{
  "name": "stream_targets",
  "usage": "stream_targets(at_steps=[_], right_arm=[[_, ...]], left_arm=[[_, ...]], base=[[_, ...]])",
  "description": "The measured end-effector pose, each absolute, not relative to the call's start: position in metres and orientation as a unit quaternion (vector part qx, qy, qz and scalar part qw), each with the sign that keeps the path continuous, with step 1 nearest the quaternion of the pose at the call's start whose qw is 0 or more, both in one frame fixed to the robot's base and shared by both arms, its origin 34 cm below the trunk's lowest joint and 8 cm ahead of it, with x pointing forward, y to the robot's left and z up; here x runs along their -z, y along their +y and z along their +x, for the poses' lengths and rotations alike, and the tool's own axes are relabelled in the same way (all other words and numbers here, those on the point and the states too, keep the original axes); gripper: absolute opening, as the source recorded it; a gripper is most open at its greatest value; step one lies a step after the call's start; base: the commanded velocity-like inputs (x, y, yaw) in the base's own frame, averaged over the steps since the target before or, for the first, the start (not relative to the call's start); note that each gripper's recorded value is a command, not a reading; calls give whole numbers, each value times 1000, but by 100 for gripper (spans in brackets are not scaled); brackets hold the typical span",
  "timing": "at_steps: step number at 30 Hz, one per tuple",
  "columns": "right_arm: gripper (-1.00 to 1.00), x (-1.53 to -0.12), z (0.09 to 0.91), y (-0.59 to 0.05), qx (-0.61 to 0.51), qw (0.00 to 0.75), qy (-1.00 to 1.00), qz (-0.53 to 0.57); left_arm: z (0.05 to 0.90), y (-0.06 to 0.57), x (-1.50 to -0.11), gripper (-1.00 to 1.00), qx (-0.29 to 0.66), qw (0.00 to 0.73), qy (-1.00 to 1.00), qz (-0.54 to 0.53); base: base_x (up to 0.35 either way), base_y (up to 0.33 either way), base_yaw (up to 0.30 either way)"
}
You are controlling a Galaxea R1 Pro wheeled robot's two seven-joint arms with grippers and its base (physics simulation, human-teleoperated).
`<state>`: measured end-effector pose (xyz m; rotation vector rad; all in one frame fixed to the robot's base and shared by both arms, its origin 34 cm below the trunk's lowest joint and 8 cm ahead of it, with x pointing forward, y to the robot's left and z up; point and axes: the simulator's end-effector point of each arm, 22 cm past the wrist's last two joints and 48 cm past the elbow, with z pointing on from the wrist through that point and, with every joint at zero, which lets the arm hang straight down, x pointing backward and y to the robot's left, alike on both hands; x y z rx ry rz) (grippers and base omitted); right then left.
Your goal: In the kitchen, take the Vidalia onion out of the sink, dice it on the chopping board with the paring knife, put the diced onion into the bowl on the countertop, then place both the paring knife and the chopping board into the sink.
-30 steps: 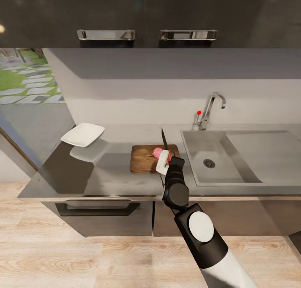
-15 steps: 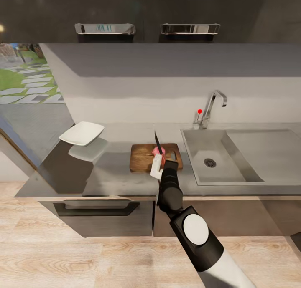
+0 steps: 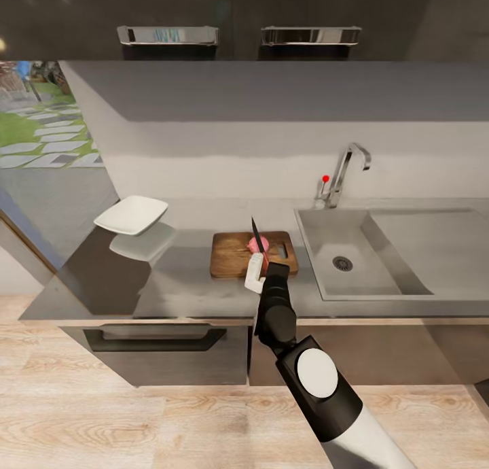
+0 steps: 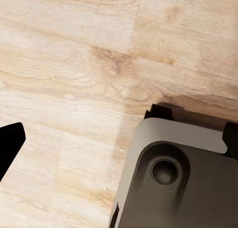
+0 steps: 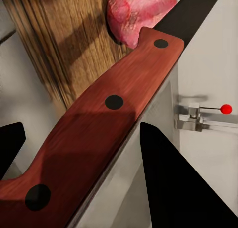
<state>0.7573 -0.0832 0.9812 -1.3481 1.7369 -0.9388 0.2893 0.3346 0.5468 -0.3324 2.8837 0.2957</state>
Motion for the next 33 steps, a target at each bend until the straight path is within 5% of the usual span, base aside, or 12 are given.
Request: stream_targets(at_steps=[33], right_arm=[[-100,-993,760,-86,377,375,670,-517]], left_arm=[[290,335,-546,100,-101,112,982,-113]], base=[[23,0,0]])
